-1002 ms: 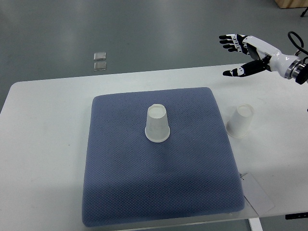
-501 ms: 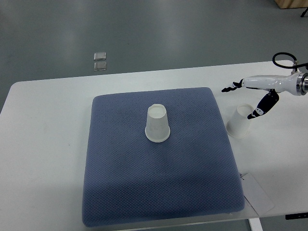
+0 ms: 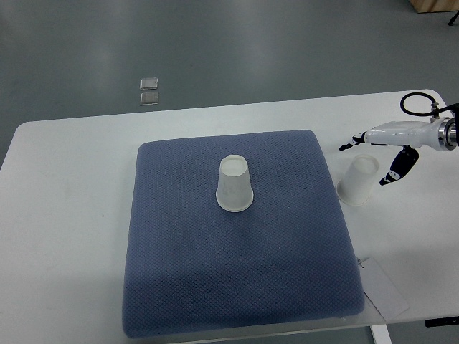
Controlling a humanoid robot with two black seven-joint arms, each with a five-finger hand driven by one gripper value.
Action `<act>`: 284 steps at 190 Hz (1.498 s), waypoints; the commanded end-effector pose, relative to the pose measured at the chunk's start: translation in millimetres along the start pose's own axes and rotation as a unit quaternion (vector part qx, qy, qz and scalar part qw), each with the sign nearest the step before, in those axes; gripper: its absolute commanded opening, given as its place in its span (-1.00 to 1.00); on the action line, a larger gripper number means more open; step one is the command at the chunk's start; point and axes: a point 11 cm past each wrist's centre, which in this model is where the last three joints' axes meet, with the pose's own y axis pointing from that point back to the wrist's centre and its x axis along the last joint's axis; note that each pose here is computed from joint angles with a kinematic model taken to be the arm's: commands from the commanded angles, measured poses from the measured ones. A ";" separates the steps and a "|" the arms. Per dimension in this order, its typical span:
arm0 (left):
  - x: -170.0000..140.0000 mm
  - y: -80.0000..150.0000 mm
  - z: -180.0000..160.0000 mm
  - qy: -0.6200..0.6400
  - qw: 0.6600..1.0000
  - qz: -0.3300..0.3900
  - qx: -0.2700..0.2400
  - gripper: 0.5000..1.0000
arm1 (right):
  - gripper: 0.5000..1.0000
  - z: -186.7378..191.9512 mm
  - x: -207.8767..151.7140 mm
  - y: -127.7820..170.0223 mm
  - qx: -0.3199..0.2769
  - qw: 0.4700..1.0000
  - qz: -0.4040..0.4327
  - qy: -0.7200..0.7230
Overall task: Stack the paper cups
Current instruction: 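Close the right hand around the white cup and lift it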
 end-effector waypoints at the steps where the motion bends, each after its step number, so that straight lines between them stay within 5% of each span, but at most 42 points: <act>1: 0.0 0.0 0.0 0.000 1.000 0.000 0.000 1.00 | 0.65 4.1 -2.9 -1.5 -0.007 1.000 -0.001 0.004; 55: 0.0 0.0 0.0 0.000 1.000 0.000 0.000 1.00 | 0.59 -2.2 -6.0 -15.5 0.001 1.000 0.009 0.011; 178: 0.0 0.0 0.0 0.000 1.000 0.000 0.000 1.00 | -0.12 5.3 -20.5 -22.2 -0.012 1.000 -0.014 0.012; 219: 0.0 0.0 0.0 0.000 1.000 0.000 0.000 1.00 | -0.58 5.6 -19.3 -21.5 -0.012 1.000 -0.013 0.012; 234: 0.0 0.0 0.0 0.000 1.000 0.000 0.000 1.00 | -1.00 6.7 -18.0 -20.3 -0.014 1.000 -0.011 0.013; 284: 0.0 0.0 0.0 0.000 1.000 0.000 0.000 1.00 | -1.00 4.3 6.7 -13.7 -0.009 1.000 0.012 0.021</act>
